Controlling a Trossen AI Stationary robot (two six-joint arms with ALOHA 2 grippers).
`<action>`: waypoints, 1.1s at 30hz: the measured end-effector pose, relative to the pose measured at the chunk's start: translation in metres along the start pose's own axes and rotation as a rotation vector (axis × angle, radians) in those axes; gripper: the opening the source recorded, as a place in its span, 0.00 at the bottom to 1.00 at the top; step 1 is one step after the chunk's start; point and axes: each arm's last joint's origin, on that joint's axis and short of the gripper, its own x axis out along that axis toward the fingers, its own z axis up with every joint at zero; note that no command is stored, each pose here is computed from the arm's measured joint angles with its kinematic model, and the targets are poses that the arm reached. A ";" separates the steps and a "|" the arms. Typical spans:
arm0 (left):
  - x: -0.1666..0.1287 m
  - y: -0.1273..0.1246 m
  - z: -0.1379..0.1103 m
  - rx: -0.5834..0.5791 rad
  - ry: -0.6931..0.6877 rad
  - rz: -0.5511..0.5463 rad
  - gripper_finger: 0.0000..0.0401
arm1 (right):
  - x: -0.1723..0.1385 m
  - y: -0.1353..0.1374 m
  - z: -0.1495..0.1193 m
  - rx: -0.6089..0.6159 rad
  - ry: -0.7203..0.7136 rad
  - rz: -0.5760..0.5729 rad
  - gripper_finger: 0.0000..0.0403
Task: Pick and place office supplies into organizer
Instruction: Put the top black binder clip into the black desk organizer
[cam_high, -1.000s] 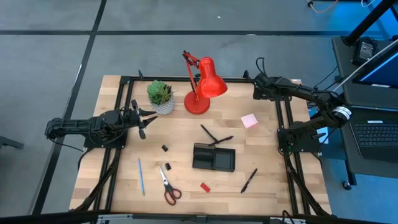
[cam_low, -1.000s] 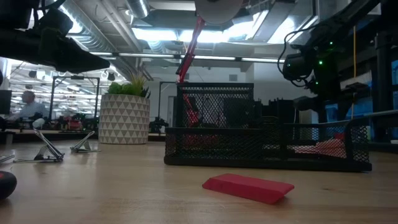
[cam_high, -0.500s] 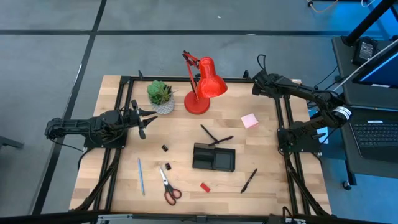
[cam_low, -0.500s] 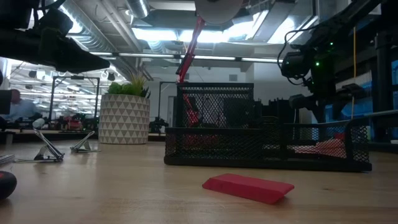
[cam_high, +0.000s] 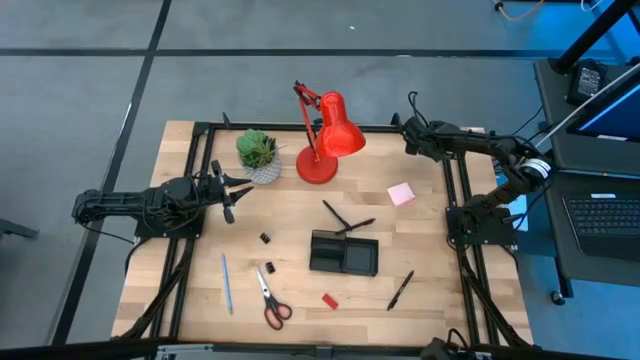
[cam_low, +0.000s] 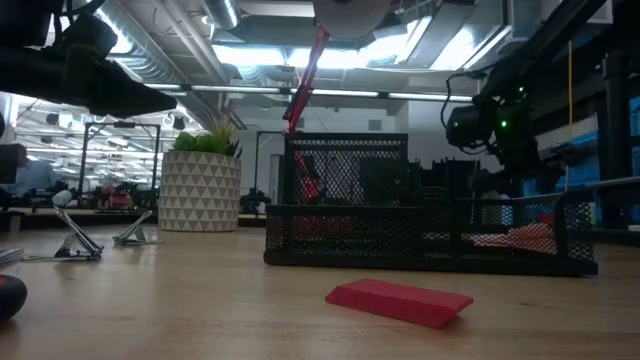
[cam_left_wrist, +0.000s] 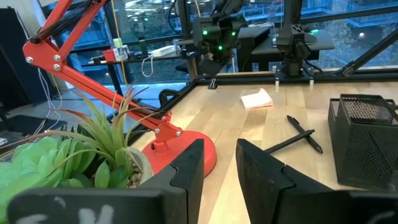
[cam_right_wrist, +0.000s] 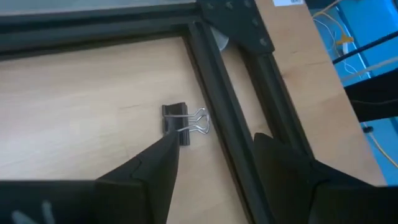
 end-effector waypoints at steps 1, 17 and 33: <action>0.000 0.000 0.000 0.000 0.000 0.000 0.23 | 0.002 0.001 -0.001 -0.005 0.006 -0.008 0.52; 0.000 0.000 0.000 0.000 0.000 0.000 0.22 | 0.024 0.015 -0.003 0.152 0.008 -0.036 0.52; 0.000 0.000 0.000 0.000 0.000 0.000 0.22 | 0.024 0.020 0.002 0.287 -0.037 0.008 0.52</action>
